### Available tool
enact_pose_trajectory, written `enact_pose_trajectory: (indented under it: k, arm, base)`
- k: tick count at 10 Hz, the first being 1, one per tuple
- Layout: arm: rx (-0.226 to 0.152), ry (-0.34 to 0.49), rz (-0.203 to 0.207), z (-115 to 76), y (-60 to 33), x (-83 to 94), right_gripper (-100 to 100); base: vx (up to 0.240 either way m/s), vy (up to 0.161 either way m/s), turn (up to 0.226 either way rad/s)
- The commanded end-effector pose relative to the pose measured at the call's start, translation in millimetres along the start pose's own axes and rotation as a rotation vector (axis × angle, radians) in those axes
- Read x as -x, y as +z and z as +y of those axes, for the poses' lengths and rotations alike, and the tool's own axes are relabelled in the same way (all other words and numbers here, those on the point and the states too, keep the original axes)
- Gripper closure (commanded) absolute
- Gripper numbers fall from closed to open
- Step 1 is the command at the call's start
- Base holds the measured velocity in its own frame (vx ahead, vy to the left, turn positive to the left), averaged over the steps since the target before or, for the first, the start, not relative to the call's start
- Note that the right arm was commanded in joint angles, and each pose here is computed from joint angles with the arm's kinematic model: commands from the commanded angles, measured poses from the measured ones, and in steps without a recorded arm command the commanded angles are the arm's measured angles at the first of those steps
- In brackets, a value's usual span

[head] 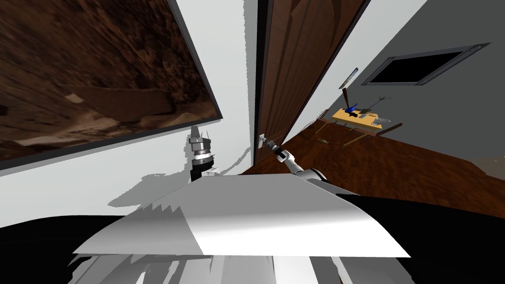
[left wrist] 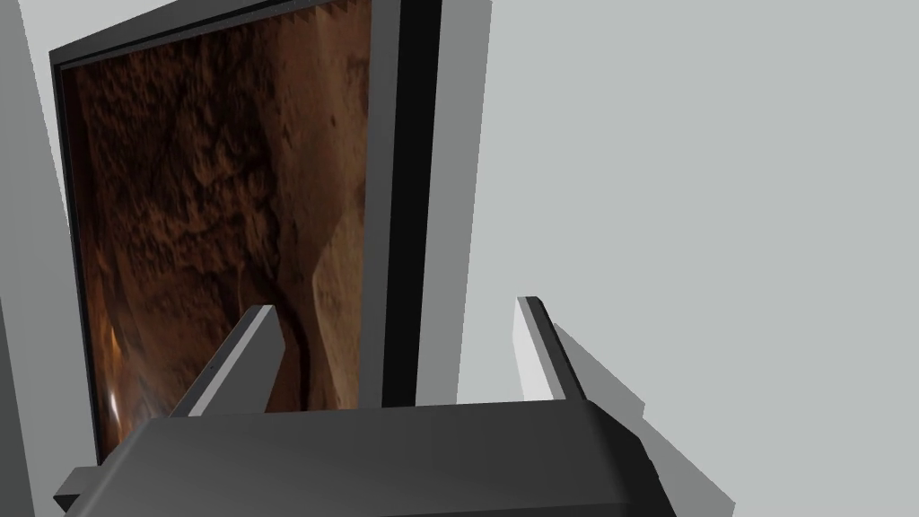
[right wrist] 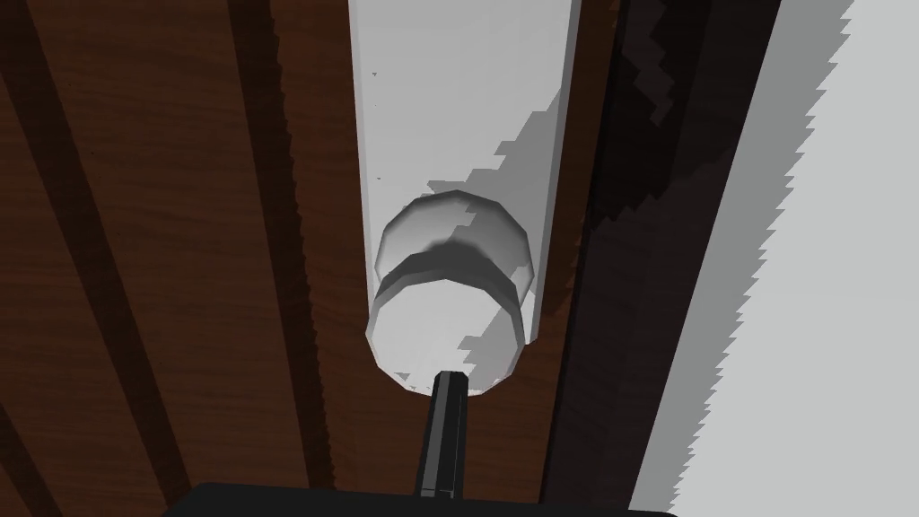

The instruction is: Pull the door open

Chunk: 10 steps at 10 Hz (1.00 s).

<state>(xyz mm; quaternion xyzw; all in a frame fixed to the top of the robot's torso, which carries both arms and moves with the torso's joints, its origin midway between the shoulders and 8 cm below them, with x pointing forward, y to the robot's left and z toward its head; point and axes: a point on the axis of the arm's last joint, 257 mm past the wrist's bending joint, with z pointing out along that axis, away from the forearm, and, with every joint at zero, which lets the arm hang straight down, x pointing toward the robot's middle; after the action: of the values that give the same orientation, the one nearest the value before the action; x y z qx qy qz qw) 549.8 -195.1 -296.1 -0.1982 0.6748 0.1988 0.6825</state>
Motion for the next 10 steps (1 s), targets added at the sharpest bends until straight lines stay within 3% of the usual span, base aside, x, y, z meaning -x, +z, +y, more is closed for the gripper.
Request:
enact_pose_trajectory:
  k: [1,4,5,10]
  arm:
    - [0.000,0.000,0.000,0.0,0.0,0.0,100]
    - [0.000,0.000,0.000,0.0,0.0,0.0,100]
    - [0.005,0.000,0.002,-0.7,-1.6,0.0,-100]
    - [0.021,0.002,0.011,-3.1,-7.4,0.0,-100]
  base:
    - [0.000,0.000,0.000]
    - [0.000,0.000,0.000]
    - [-0.113,-0.053,-0.031]
    - [-0.182,-0.099,-0.037]
